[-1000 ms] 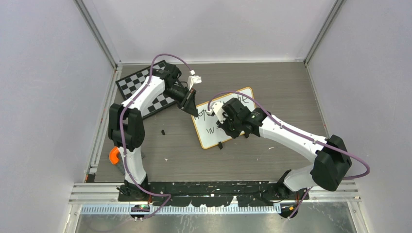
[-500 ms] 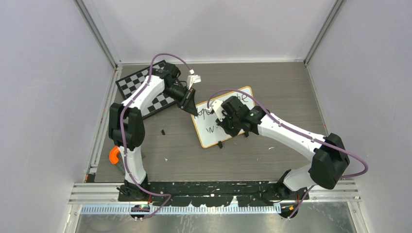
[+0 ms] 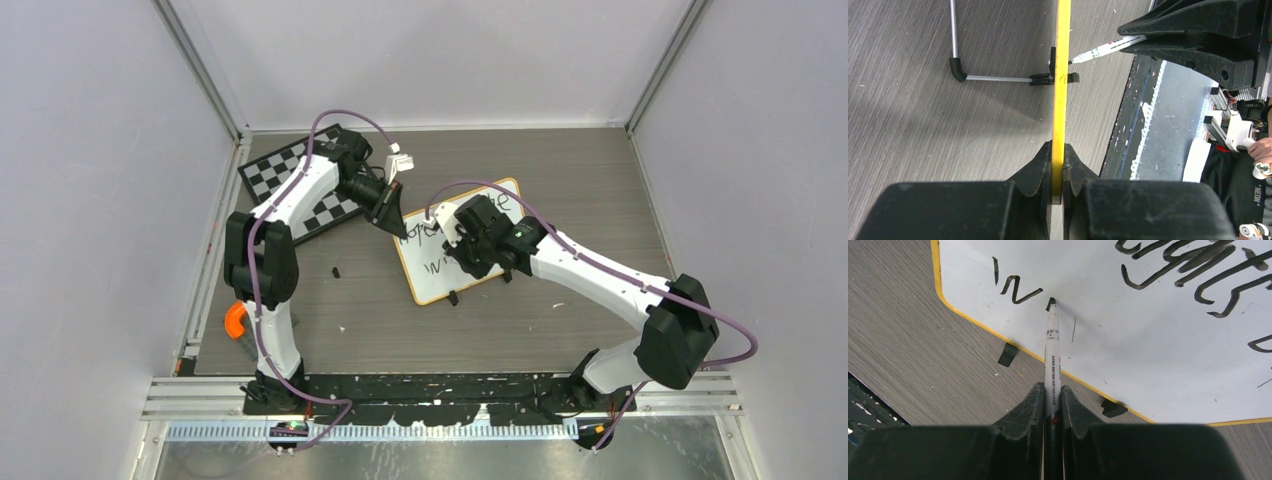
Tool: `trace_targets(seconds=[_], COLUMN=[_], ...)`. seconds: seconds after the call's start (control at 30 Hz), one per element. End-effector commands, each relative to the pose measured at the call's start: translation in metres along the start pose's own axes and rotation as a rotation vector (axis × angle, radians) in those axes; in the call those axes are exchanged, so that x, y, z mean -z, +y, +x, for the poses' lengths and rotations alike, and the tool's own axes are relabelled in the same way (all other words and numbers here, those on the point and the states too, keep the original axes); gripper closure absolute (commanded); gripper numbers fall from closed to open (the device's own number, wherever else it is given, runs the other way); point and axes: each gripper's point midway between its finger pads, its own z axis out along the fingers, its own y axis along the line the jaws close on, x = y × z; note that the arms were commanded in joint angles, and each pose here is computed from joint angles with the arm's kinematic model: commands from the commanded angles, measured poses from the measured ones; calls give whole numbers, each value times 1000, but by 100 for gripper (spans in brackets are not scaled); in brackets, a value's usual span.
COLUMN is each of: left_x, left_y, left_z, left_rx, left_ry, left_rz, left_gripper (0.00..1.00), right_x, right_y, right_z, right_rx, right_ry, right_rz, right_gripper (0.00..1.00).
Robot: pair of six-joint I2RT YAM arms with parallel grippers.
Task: Write a sentence on the whiteboard
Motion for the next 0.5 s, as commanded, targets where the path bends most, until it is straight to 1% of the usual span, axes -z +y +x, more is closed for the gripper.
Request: trace_targets(seconds=[0.0, 0.07, 0.27, 0.47], left_x=[1, 1, 2, 1], left_y=[2, 2, 2, 3], left_z=[-6, -6, -6, -5], left_rx=[5, 2, 2, 5], left_ry=[0, -1, 1, 5], left_rz=[-10, -11, -13, -14], left_gripper=[100, 100, 100, 100], right_x=[-4, -6, -8, -10], right_y=[-6, 0, 7, 6], right_z=[-24, -20, -13, -1], right_rx=[-11, -9, -1, 5], right_ry=[-69, -59, -44, -12], right_rz=[17, -16, -42, -32], right_gripper=[100, 100, 100, 100])
